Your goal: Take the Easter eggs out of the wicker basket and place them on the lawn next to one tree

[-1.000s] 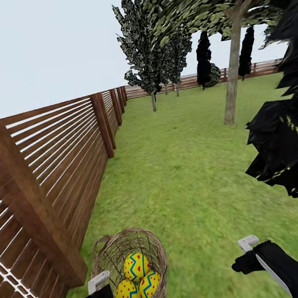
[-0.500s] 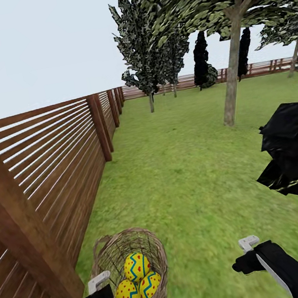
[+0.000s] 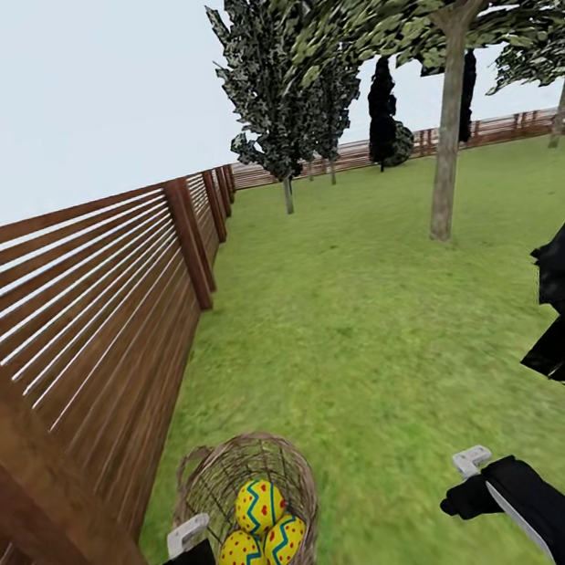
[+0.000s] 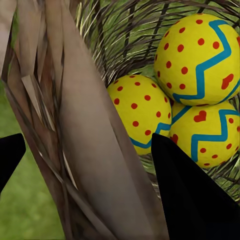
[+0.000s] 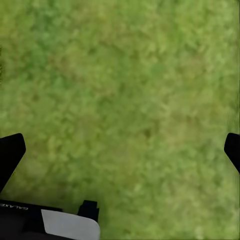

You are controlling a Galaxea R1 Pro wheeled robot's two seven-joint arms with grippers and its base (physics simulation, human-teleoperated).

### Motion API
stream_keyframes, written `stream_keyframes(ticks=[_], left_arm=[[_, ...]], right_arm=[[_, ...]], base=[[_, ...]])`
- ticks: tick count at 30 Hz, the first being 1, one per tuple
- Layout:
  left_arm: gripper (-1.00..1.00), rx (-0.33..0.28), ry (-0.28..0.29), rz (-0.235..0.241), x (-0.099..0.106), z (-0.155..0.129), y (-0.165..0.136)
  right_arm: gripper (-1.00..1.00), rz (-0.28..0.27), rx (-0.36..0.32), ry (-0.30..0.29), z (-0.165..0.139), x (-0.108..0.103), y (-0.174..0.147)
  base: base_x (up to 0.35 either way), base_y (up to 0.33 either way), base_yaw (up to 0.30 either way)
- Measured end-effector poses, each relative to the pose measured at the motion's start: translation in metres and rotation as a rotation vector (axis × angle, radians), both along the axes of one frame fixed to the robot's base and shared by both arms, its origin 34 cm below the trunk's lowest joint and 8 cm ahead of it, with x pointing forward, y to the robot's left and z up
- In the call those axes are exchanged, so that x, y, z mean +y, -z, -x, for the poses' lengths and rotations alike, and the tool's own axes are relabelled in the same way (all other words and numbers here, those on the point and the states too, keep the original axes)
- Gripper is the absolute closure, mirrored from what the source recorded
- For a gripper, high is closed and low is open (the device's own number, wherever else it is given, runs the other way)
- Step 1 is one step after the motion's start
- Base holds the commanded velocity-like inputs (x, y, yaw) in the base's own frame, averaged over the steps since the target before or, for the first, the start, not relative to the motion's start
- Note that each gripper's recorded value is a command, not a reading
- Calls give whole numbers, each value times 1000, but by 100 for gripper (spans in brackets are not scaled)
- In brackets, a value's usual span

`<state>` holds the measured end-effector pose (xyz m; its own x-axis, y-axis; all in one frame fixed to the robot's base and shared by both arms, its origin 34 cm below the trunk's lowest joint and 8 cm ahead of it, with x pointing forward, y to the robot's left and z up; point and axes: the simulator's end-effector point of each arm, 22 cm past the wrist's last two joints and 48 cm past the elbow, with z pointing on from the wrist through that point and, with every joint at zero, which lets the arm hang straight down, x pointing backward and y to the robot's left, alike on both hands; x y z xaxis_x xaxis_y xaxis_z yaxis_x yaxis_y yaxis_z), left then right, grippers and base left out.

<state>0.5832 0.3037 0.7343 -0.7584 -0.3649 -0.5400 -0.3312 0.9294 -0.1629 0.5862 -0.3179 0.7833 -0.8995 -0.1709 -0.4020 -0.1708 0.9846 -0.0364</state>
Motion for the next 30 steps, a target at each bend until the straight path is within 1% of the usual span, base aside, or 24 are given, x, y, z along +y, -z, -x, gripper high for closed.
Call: stream_keyframes(ticks=[7, 14, 23, 30], left_arm=[[100, 1, 0, 1, 0, 1, 1], [100, -1, 0, 1, 0, 0, 0], [100, -2, -1, 3, 0, -1, -1], [100, -2, -1, 2, 0, -1, -1]], right_arm=[[-100, 0, 0, 1, 0, 0, 0], [-100, 3, 0, 1, 0, -2, 0], [-100, 5, 0, 2, 0, -4, 0], [-100, 4, 0, 2, 0, -3, 0]], base=[[339, 79, -286], [339, 76, -20], [339, 76, -264], [339, 76, -8]])
